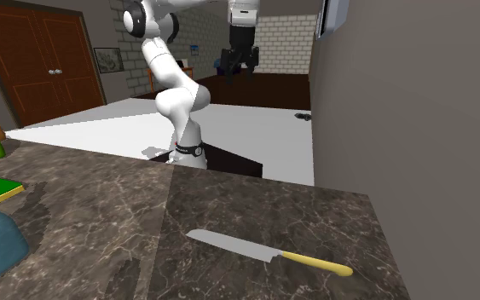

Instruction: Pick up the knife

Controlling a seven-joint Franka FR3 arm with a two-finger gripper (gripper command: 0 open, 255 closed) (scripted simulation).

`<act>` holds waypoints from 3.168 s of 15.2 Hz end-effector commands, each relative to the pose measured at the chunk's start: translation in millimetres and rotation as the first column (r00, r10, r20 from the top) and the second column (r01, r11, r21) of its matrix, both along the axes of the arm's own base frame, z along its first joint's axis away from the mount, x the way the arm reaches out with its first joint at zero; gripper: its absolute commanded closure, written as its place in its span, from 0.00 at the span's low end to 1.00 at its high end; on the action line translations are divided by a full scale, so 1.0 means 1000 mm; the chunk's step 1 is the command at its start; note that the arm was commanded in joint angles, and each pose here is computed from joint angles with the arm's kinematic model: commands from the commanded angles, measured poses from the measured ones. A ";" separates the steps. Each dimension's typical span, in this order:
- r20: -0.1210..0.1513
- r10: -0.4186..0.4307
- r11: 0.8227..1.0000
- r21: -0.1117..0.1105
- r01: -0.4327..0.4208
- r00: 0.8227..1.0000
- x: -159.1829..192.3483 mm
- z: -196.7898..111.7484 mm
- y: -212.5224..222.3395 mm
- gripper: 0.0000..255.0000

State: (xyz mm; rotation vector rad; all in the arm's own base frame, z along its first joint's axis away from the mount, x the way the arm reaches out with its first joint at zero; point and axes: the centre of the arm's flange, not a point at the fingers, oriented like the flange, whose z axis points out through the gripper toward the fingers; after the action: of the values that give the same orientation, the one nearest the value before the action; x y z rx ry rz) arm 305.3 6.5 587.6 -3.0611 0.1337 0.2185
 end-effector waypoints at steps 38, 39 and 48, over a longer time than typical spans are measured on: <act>0.113 0.446 0.895 -0.072 -0.440 0.888 0.282 -0.218 -0.297 0.00; 0.115 0.457 0.889 -0.075 -0.451 0.882 0.292 -0.223 -0.303 0.00; 0.116 0.461 0.887 -0.076 -0.455 0.880 0.296 -0.265 -0.306 0.00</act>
State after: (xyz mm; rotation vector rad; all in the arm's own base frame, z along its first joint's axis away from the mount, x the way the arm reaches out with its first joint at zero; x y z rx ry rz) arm 601.3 -299.7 325.8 -3.0873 -0.6104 0.0349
